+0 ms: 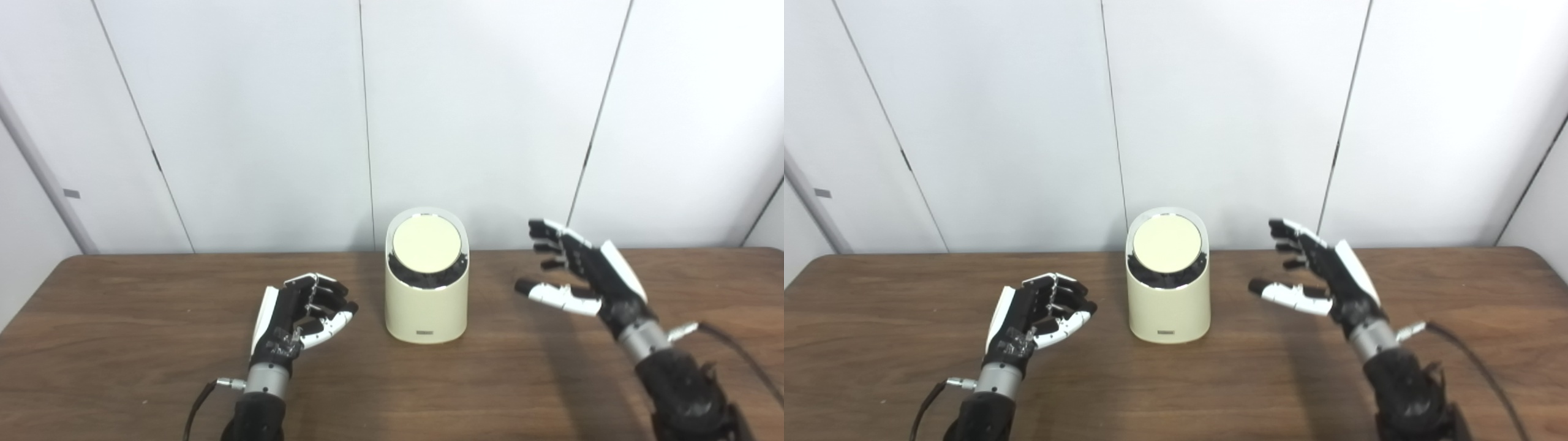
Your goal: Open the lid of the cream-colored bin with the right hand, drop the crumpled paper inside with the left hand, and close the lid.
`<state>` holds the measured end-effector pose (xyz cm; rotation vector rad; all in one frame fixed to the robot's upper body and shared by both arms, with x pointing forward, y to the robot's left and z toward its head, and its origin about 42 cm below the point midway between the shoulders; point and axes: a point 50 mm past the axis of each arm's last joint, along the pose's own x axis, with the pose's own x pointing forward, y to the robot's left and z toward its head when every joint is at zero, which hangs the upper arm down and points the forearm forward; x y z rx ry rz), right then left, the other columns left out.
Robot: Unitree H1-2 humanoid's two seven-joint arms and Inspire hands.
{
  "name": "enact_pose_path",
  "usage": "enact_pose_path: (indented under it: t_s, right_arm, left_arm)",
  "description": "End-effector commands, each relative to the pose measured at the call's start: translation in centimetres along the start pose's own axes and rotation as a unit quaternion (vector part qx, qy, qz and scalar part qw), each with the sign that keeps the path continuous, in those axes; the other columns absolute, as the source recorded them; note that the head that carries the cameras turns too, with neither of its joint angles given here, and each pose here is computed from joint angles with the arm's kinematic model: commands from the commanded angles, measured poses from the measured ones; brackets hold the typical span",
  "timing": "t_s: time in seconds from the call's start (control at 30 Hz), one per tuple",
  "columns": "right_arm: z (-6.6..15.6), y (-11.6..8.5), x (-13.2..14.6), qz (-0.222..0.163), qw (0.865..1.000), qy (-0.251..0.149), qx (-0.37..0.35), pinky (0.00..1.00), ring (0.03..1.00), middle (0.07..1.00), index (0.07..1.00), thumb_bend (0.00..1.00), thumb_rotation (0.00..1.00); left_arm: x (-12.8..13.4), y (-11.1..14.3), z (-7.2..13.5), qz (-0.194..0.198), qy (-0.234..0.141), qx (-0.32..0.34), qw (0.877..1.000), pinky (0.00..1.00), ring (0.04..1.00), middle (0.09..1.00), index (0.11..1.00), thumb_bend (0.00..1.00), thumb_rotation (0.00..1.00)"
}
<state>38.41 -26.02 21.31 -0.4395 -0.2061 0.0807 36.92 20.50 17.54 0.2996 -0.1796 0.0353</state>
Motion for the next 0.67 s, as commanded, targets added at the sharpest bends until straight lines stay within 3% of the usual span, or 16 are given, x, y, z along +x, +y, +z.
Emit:
enact_pose_path:
  t_s: [0.0, 0.4, 0.43, 0.53, 0.57, 0.63]
  right_arm:
    - [1.6, -1.0, 0.8, -0.036, 0.999, -0.034, 0.014, 0.73, 0.813, 0.85, 0.855, 0.62, 0.37]
    - [0.6, 1.0, 0.7, -0.029, 0.998, -0.022, 0.049, 0.7, 0.8, 0.838, 0.84, 0.63, 0.37]
    - [0.6, 1.1, 0.7, -0.029, 0.998, -0.021, 0.05, 0.7, 0.802, 0.839, 0.844, 0.64, 0.38]
    - [0.4, 1.4, 0.6, -0.029, 0.998, -0.02, 0.052, 0.69, 0.799, 0.833, 0.844, 0.63, 0.37]
    - [0.3, 1.4, 0.5, -0.029, 0.998, -0.019, 0.051, 0.69, 0.796, 0.832, 0.844, 0.63, 0.36]
    - [0.2, 1.4, 0.4, -0.029, 0.998, -0.018, 0.05, 0.69, 0.794, 0.834, 0.846, 0.62, 0.35]
  left_arm:
    - [1.3, 0.5, 2.2, 0.008, -0.054, -0.003, 0.999, 0.45, 0.552, 0.496, 0.499, 0.52, 0.0]
    - [1.4, 0.7, 2.2, 0.01, -0.064, -0.005, 0.998, 0.5, 0.578, 0.496, 0.503, 0.52, 0.0]
    - [1.5, 0.7, 2.1, 0.007, -0.068, -0.006, 0.998, 0.52, 0.596, 0.591, 0.5, 0.51, 0.03]
    - [1.5, 0.9, 1.9, -0.005, -0.082, -0.012, 0.997, 0.54, 0.628, 0.681, 0.498, 0.51, 0.05]
    - [1.5, 1.0, 1.8, -0.009, -0.087, -0.015, 0.996, 0.55, 0.637, 0.699, 0.617, 0.58, 0.03]
    - [1.5, 1.1, 1.6, -0.013, -0.093, -0.021, 0.995, 0.56, 0.654, 0.722, 0.738, 0.65, 0.01]
